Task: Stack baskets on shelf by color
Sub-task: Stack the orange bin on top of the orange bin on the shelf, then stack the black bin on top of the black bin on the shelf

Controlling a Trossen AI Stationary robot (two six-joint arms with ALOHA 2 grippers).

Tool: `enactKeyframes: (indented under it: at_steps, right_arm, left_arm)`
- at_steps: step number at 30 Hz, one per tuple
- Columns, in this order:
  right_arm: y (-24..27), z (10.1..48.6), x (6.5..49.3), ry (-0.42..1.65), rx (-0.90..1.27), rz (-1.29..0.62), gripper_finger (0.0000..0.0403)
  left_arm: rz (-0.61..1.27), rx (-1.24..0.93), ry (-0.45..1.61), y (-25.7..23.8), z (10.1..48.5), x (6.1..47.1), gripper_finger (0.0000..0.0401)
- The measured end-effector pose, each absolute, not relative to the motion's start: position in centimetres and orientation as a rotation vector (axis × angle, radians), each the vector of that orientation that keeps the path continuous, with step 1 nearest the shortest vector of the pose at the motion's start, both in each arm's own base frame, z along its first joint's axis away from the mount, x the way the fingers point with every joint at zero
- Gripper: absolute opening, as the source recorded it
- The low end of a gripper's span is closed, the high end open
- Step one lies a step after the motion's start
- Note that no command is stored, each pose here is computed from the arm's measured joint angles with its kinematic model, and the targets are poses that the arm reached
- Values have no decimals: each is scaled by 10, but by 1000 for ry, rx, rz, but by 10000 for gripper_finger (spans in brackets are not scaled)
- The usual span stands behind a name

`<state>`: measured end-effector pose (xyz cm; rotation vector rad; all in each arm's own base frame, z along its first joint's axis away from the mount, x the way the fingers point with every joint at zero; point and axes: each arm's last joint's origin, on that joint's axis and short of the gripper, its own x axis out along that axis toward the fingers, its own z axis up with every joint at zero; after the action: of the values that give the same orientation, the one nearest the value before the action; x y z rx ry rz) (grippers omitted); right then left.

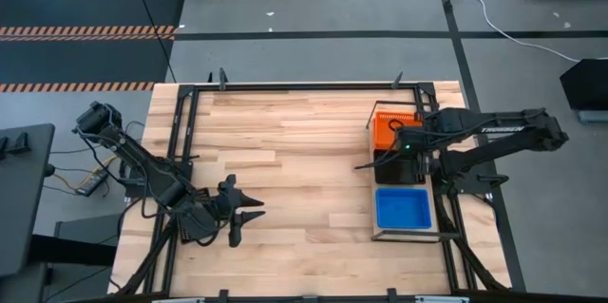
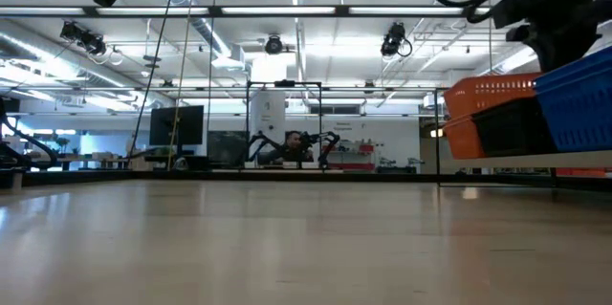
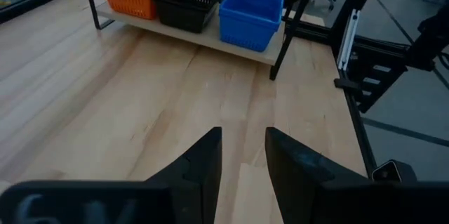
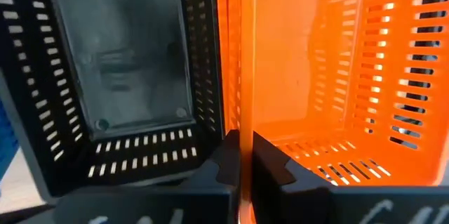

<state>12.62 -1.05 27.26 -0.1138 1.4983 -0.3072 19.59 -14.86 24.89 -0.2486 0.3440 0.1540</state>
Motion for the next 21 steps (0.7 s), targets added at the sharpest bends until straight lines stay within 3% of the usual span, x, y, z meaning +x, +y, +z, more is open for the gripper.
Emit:
enactKeyframes:
  at_steps: [8,16,21]
  right_arm:
    - [-13,268,130,1466,-123,-321,50]
    - [-13,273,126,1431,-114,-367,126]
    - [-13,289,131,1273,4,-439,159]
  left_arm:
    - [156,-256,343,-149,249,196,117]
    - [158,-269,342,-149,249,196,116]
    - [156,-431,351,-150,248,196,116]
